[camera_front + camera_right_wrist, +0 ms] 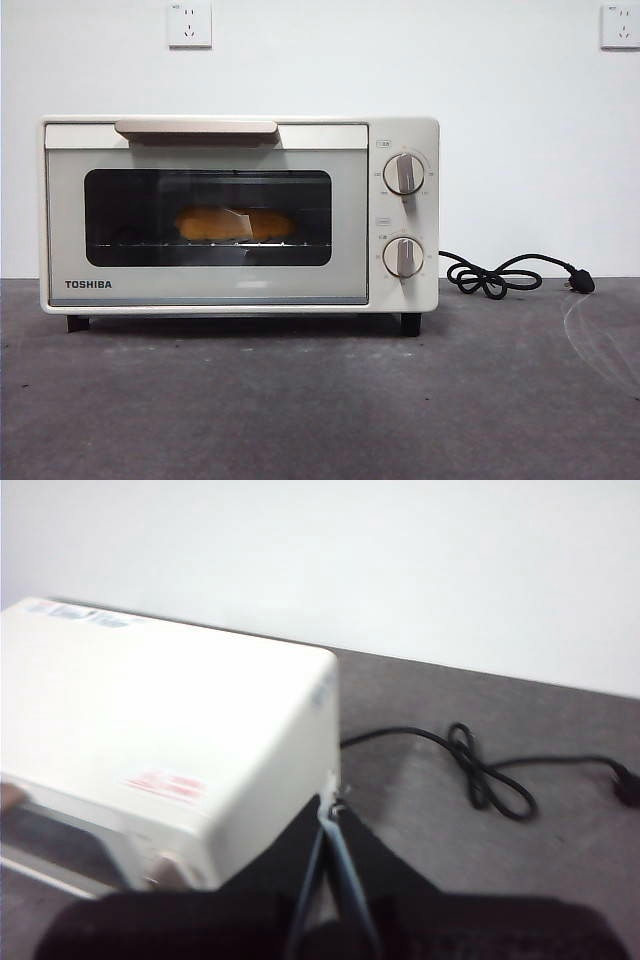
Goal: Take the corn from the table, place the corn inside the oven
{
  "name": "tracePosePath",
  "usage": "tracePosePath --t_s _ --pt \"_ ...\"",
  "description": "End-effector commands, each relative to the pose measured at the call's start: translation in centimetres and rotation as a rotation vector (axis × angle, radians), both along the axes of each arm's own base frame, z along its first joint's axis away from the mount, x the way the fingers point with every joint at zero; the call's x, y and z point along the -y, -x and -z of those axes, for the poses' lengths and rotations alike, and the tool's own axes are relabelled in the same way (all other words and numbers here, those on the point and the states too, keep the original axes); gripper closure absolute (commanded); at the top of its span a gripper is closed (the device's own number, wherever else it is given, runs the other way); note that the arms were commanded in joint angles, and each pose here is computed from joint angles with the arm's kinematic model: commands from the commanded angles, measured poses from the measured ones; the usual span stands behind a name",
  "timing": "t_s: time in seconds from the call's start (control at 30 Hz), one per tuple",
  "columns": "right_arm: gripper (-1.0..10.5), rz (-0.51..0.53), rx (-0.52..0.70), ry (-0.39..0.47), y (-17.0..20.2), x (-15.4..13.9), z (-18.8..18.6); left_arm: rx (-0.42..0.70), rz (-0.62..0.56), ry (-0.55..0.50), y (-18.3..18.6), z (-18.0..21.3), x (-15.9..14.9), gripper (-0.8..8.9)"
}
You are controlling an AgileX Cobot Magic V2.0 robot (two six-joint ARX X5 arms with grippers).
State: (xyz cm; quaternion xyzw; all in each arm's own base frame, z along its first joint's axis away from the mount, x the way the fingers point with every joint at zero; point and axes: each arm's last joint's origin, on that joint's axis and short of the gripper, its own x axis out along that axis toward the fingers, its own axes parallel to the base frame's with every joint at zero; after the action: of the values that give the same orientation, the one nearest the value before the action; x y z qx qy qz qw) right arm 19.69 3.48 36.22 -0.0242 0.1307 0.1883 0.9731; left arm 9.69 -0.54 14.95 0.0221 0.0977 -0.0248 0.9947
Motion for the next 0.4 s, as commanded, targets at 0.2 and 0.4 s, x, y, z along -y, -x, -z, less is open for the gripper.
tracePosePath --t_s 0.2,0.4 --pt "9.6 0.365 0.074 -0.042 6.4 5.0 7.1 -0.006 0.004 -0.009 -0.1 0.2 0.0 8.17" --pt "9.6 0.494 0.178 -0.047 10.3 5.6 11.1 -0.015 0.004 -0.009 -0.1 0.3 0.0 8.17"
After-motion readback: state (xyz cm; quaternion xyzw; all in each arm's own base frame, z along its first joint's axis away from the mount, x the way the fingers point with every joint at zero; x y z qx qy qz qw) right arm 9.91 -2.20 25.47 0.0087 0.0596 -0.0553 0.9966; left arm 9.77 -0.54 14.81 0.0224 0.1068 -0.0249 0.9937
